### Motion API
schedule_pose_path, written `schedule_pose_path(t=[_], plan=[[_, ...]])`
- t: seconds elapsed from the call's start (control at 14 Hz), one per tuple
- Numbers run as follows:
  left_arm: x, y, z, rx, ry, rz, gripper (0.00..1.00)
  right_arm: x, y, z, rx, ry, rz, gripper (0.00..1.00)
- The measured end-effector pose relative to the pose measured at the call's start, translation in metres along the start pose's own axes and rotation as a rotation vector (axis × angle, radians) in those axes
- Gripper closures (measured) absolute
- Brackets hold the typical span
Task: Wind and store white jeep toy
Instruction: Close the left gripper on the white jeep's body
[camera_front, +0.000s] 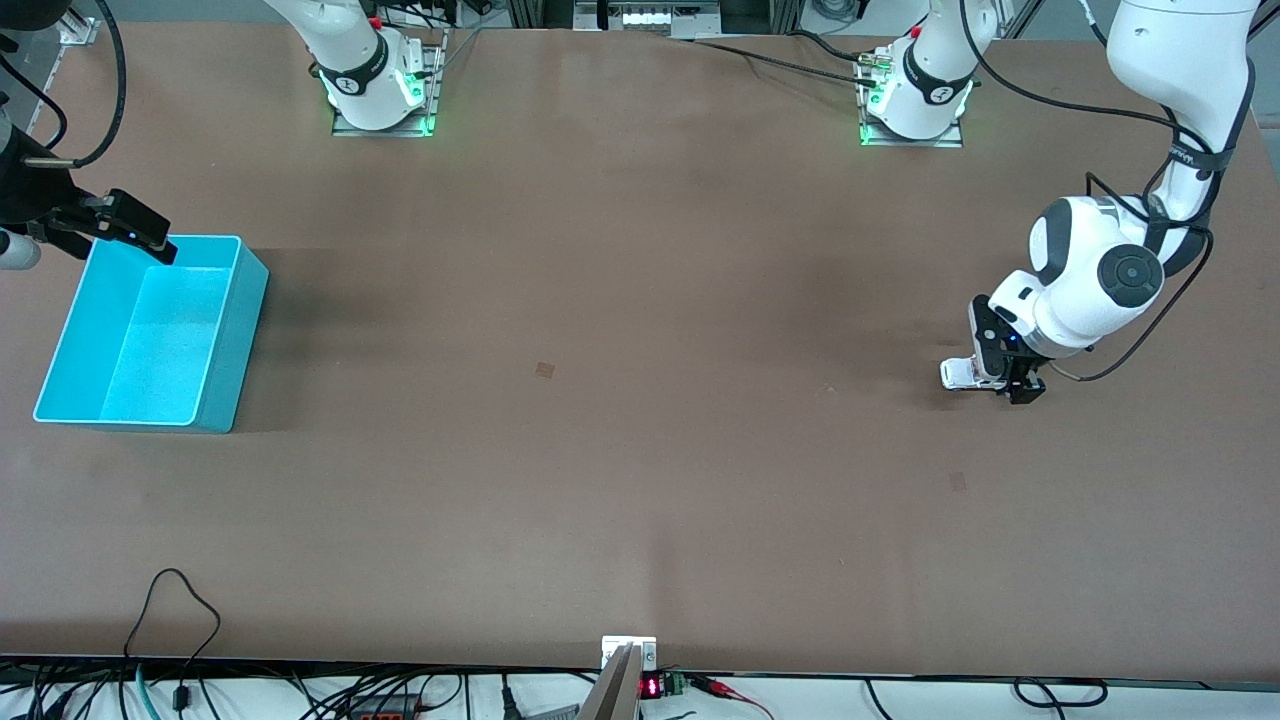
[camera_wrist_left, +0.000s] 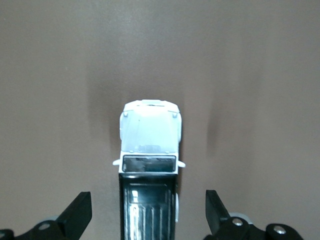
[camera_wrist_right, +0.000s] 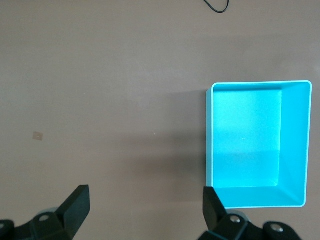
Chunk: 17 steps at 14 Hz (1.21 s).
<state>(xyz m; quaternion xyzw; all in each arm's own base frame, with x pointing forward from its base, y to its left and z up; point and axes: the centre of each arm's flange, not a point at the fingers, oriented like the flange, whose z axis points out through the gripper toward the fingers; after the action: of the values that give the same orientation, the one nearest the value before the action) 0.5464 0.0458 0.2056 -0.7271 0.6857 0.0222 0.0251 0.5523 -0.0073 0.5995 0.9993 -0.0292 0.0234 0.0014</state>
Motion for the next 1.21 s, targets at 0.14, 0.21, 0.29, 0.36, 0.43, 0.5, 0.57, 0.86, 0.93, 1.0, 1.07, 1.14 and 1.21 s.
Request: schedule_pose_path(t=[0.14, 0.21, 0.29, 0.36, 0.43, 0.5, 0.57, 0.86, 0.93, 1.0, 1.07, 1.14, 1.21], plan=[[-0.003, 0.000, 0.010, 0.004, 0.003, -0.006, 0.00, 0.000, 0.000, 0.000, 0.000, 0.000, 0.000, 0.00], [-0.006, 0.001, 0.014, 0.002, 0.004, -0.010, 0.02, 0.000, 0.000, 0.000, 0.000, 0.000, 0.000, 0.00], [-0.007, 0.002, 0.017, -0.002, 0.005, -0.012, 0.04, 0.000, 0.000, 0.000, 0.000, 0.000, 0.000, 0.00], [-0.008, 0.002, 0.020, -0.008, 0.005, -0.011, 0.12, 0.000, 0.000, 0.000, 0.000, 0.000, 0.000, 0.00], [-0.008, 0.003, 0.023, -0.014, 0.005, -0.010, 0.25, 0.000, 0.000, 0.000, 0.000, 0.000, 0.000, 0.00], [-0.007, 0.004, 0.025, -0.015, 0.006, -0.009, 0.35, 0.000, 0.000, 0.000, 0.000, 0.000, 0.000, 0.00], [-0.007, 0.003, 0.025, -0.013, 0.007, -0.008, 0.47, 0.000, 0.000, 0.000, 0.000, 0.000, 0.000, 0.00], [-0.006, 0.003, 0.025, -0.012, 0.007, -0.007, 0.48, 0.000, 0.000, 0.000, 0.000, 0.000, 0.001, 0.00], [-0.006, 0.003, 0.025, -0.012, 0.007, -0.007, 0.48, 0.000, 0.000, 0.000, 0.000, 0.000, 0.001, 0.00], [-0.006, 0.003, 0.025, -0.012, 0.007, -0.007, 0.48, 0.000, 0.000, 0.000, 0.000, 0.000, 0.001, 0.00], [-0.006, 0.003, 0.025, -0.012, 0.007, -0.006, 0.48, 0.000, 0.000, 0.000, 0.000, 0.000, 0.001, 0.00], [-0.006, 0.003, 0.025, -0.012, 0.007, -0.002, 0.48, 0.000, 0.000, 0.000, 0.000, 0.000, 0.000, 0.00], [-0.006, 0.003, 0.025, -0.013, 0.007, 0.004, 0.48, 0.000, 0.000, 0.000, 0.000, 0.000, -0.001, 0.00]])
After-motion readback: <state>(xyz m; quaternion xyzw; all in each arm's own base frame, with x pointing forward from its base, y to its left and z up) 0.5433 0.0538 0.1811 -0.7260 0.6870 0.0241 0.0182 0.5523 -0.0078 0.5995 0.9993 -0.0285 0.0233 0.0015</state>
